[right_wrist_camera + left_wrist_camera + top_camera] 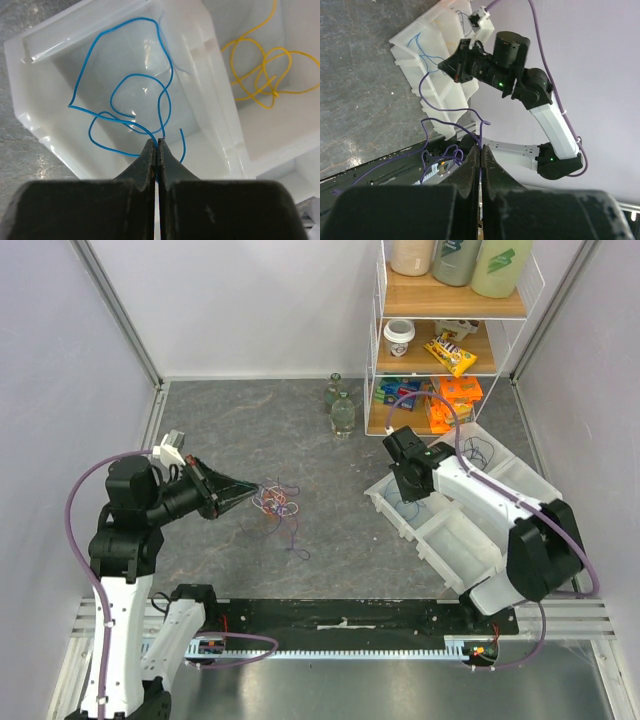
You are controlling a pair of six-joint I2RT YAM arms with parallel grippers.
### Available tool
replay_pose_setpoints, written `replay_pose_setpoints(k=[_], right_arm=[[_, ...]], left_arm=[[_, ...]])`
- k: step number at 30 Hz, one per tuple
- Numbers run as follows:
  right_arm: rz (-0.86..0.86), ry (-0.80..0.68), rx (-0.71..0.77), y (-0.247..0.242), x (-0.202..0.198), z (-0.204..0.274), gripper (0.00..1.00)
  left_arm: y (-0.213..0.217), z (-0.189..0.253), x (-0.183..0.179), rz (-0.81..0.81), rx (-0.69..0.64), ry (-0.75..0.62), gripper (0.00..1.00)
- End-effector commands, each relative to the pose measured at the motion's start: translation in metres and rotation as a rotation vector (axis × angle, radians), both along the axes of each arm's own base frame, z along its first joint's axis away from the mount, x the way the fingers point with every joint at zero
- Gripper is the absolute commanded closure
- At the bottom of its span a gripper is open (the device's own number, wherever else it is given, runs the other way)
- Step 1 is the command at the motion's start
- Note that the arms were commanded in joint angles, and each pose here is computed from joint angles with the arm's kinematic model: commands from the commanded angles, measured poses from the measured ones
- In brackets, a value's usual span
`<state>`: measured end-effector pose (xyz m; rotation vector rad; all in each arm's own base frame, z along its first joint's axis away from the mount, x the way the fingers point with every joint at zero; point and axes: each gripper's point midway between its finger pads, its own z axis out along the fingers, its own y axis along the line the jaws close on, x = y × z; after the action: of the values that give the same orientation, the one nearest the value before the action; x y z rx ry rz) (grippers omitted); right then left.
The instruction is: Untangle the cables
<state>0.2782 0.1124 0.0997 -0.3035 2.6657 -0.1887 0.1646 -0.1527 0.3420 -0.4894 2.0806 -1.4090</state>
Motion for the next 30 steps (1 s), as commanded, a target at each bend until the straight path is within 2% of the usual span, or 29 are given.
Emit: replay_pose_setpoints(k=[1,2,4,8,11,13,16,22,24,27,30], right_arm=[[0.055,0.026,-0.001,0.008,0.008,-0.013,1.00],[0.059,0.017,0.003,0.010,0.011,-0.006,1.00],[0.072,-0.021,0.027,0.012,0.014,0.012,0.91],[0.099,-0.088,0.101,0.017,0.008,0.051,0.57],[0.131,-0.095,0.136,0.017,-0.004,0.073,0.39],[0.169,-0.124,0.173,0.021,-0.007,0.092,0.35],[0.294,-0.219,0.330,0.046,-0.014,0.138,0.26],[0.751,-0.353,0.950,0.132,-0.084,0.261,0.06],[0.844,-0.382,1.086,0.143,-0.102,0.283,0.04],[0.889,-0.382,1.140,0.147,-0.113,0.289,0.04],[0.886,-0.376,1.116,0.151,-0.109,0.278,0.05]], left_arm=[[-0.009,0.014,0.003,-0.056,-0.066,-0.002,0.98],[-0.010,0.016,0.004,-0.064,-0.061,-0.008,0.98],[-0.014,0.015,0.006,-0.084,-0.056,0.002,0.98],[-0.029,0.010,0.012,-0.129,-0.055,0.020,0.98],[-0.052,0.006,0.015,-0.193,-0.070,0.038,0.98],[-0.067,0.006,0.018,-0.225,-0.079,0.032,0.98],[-0.091,0.008,0.022,-0.299,-0.110,0.026,0.98],[-0.121,0.004,0.029,-0.424,-0.088,0.030,0.98],[-0.126,0.002,0.030,-0.440,-0.084,0.036,0.98],[-0.131,0.006,0.032,-0.465,-0.088,0.038,0.98],[-0.136,0.010,0.031,-0.481,-0.075,0.017,0.98]])
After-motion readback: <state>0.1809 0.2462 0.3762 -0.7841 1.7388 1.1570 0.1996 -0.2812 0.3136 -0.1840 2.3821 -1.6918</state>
